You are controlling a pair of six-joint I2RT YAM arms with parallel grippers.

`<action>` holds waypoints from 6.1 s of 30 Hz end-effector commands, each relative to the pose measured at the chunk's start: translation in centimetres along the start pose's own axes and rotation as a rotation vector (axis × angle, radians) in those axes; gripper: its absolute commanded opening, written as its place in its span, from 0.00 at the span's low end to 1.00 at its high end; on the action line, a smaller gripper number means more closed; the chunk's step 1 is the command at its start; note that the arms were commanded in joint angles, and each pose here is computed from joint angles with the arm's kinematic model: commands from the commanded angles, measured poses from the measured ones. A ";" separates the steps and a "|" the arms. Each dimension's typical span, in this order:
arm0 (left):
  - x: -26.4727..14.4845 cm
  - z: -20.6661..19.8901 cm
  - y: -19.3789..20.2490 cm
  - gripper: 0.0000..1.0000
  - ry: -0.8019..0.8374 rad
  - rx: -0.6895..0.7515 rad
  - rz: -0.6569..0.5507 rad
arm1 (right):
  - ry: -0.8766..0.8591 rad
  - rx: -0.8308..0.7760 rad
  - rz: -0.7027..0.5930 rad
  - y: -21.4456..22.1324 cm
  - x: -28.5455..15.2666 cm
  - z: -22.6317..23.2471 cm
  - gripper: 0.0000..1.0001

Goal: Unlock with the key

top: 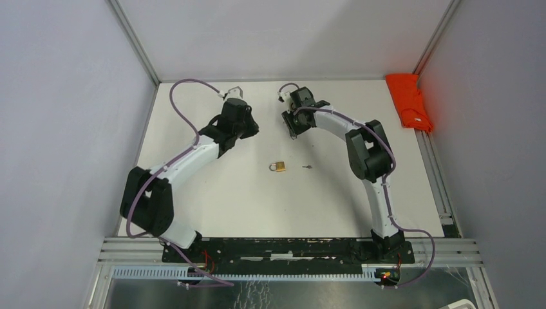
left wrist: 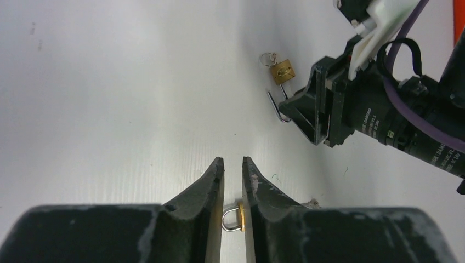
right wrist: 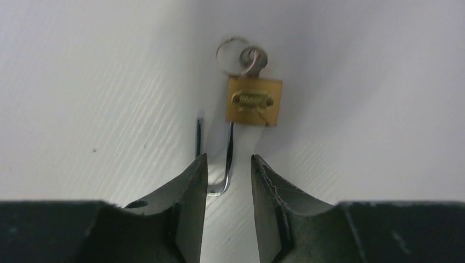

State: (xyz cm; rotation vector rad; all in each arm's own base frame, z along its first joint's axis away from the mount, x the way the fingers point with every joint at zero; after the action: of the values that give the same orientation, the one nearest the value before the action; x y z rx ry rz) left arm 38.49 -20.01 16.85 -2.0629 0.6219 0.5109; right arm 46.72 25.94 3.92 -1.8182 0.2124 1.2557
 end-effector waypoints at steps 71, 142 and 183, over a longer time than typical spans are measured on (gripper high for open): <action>0.5 -7.7 7.4 0.15 0.421 0.143 0.212 | -0.040 -0.085 -0.176 6.0 -15.4 5.7 0.00; -24.0 -14.8 2.7 0.38 1.769 0.440 0.320 | -0.445 -0.604 -1.061 -6.1 -39.4 13.6 0.00; -22.4 -15.5 2.6 0.02 1.749 0.390 0.394 | -0.330 -0.564 -0.988 -3.7 -38.7 12.4 0.00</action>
State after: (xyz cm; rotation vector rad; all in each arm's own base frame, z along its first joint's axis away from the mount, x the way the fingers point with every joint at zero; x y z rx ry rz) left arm 21.89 -29.91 34.62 -1.6718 2.0279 -1.0887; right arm 22.37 25.33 36.85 -1.6921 -1.2227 0.9069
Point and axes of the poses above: each gripper's point midway between its finger pads, its own x axis out along the fingers, its own z axis along the line the jaws close on, y = z × x, the point moved 2 cm from there along -x, back along the fingers, and after that the axes turned 10 degrees about -x, right-handed, at the moved point
